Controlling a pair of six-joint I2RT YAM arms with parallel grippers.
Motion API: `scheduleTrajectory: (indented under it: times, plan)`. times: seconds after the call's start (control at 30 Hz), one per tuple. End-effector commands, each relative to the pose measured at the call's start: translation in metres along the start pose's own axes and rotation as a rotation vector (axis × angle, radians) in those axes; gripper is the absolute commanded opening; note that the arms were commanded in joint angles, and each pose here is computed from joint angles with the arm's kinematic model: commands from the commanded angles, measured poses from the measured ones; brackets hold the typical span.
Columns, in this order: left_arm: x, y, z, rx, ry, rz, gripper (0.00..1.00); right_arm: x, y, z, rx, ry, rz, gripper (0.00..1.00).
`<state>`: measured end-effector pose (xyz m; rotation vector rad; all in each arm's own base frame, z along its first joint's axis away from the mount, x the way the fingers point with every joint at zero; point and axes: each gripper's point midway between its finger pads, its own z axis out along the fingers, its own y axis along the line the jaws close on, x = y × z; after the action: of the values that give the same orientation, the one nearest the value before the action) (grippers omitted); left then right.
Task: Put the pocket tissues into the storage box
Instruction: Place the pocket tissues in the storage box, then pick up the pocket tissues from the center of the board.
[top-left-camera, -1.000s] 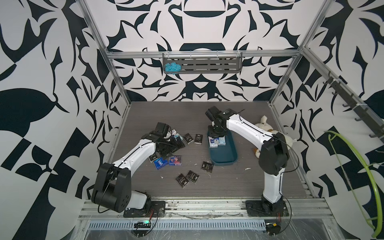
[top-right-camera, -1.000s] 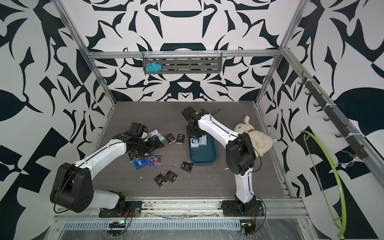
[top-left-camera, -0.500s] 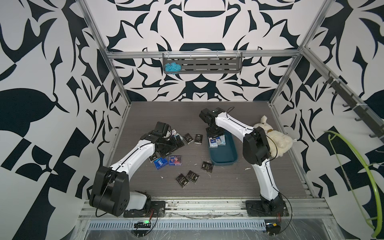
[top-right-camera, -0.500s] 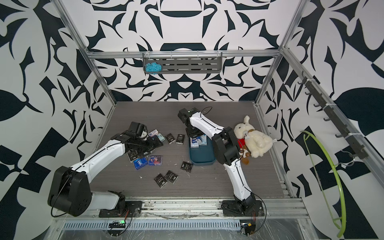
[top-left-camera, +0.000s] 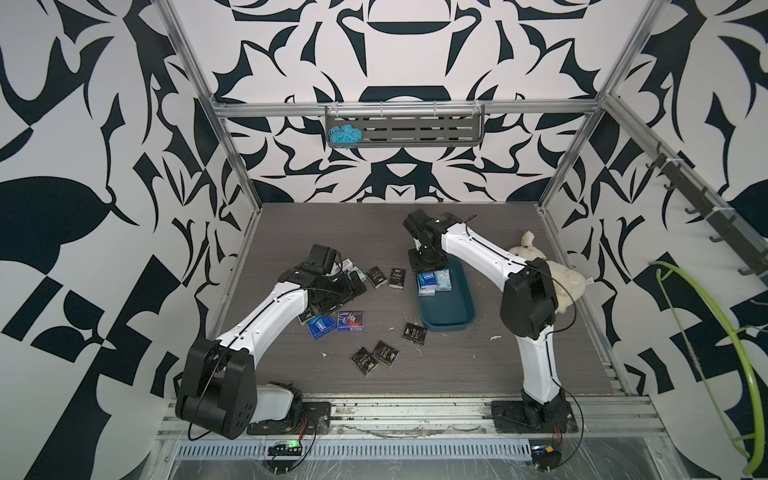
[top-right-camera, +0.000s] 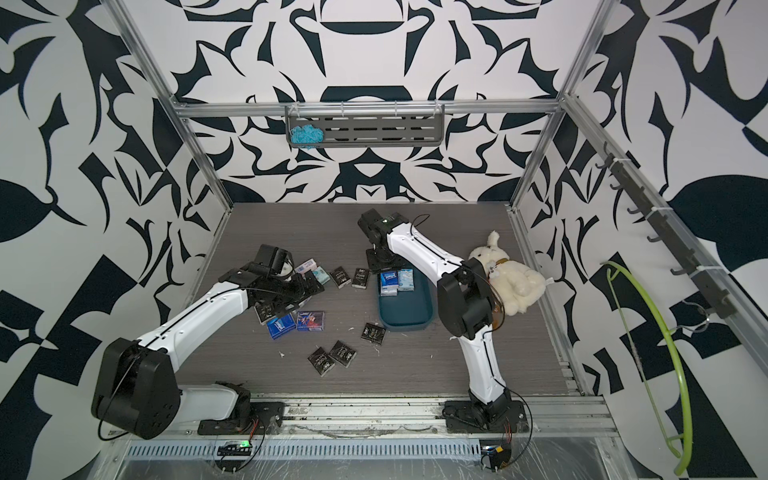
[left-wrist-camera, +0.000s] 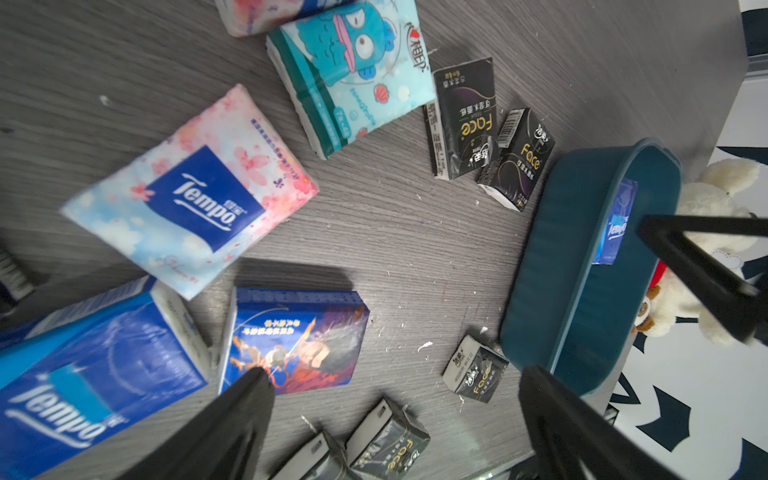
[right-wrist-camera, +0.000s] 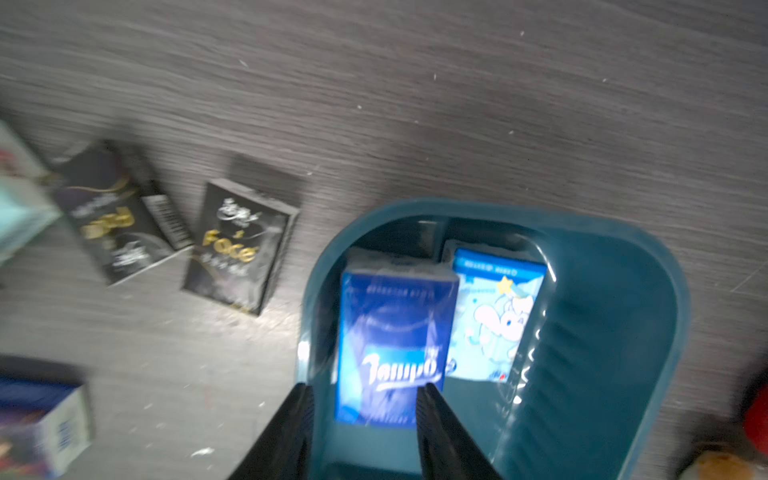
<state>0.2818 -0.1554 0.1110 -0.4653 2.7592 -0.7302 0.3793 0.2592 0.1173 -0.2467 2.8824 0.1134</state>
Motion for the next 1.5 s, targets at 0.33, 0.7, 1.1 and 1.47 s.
scheduleTrajectory:
  times: [0.33,0.7,1.1,1.47]
  plan:
    - [0.010,0.030,-0.010,-0.074,-0.063,-0.025,0.99,0.050,0.130,-0.022,-0.254,-0.078,-0.216,0.55]
    - [0.000,0.092,-0.033,-0.141,-0.100,-0.234,0.99,0.087,0.238,0.005,-0.411,-0.054,-0.456,0.80]
    - [-0.018,0.108,-0.054,-0.092,-0.187,-0.356,0.99,0.084,0.254,0.032,-0.372,-0.063,-0.662,0.90]
    - [-0.017,0.107,-0.054,-0.088,-0.185,-0.357,0.99,0.099,0.233,0.049,-0.297,-0.009,-0.775,0.87]
